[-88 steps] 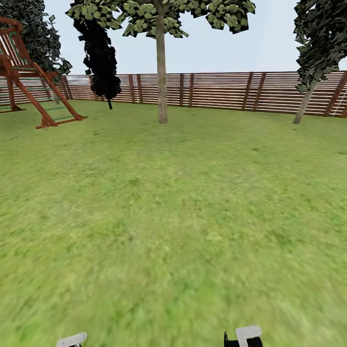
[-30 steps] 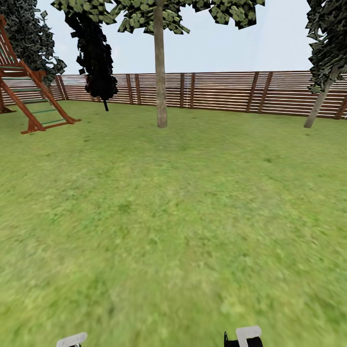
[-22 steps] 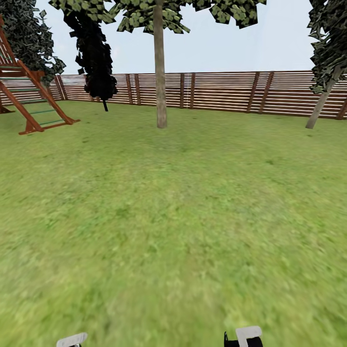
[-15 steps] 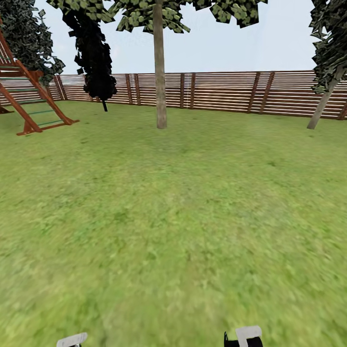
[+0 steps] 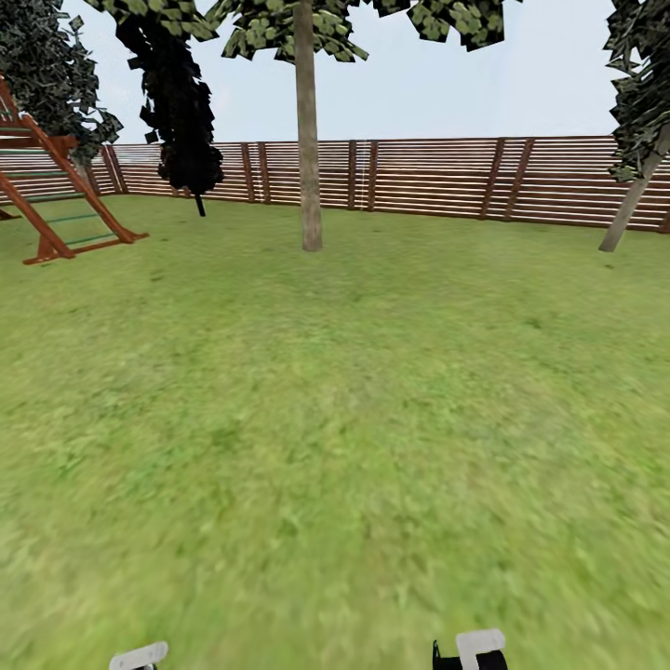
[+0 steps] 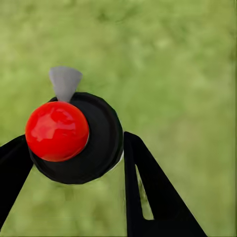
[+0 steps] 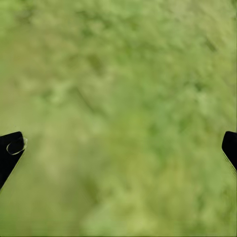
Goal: In the garden, pick up the pesticide atomizer on the floor and spray pesticide onto both trees until each tree trunk is fully covered.
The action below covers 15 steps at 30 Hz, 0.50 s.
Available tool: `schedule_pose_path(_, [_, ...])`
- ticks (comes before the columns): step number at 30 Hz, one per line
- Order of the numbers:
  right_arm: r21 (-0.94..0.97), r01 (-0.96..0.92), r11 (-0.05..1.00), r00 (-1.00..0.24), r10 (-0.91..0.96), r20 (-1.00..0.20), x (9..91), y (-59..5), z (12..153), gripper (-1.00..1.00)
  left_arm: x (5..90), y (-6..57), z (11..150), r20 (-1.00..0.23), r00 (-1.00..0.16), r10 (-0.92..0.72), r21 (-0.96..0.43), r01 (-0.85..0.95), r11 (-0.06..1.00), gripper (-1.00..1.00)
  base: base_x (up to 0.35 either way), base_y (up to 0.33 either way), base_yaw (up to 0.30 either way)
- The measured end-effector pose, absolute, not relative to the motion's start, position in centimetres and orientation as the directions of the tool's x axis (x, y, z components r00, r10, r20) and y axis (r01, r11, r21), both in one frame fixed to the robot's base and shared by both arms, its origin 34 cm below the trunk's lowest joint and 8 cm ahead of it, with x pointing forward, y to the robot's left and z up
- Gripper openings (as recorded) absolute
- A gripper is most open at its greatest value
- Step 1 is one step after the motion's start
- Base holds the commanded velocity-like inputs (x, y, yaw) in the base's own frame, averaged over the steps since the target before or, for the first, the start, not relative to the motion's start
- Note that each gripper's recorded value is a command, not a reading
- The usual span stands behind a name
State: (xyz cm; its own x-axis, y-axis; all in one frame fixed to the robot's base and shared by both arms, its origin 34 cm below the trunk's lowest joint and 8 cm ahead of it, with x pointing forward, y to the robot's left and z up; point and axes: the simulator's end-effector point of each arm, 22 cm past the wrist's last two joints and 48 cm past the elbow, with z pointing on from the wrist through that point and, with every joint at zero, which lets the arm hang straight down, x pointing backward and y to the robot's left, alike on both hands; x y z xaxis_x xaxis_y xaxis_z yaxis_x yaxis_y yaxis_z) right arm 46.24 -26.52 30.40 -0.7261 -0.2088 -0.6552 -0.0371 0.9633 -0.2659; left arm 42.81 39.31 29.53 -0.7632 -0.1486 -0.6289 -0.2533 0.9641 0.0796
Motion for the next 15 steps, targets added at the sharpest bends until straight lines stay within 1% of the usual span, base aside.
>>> schedule_pose_path(15, [-0.266, -0.037, 0.963, -0.726, -0.209, -0.655, 46.24, -26.52, 30.40, 1.00, 42.78, 39.32, 29.51, -0.628, -0.764, -0.149, 0.080, -0.253, 0.964, -1.00, 0.338, 0.000, 0.000])
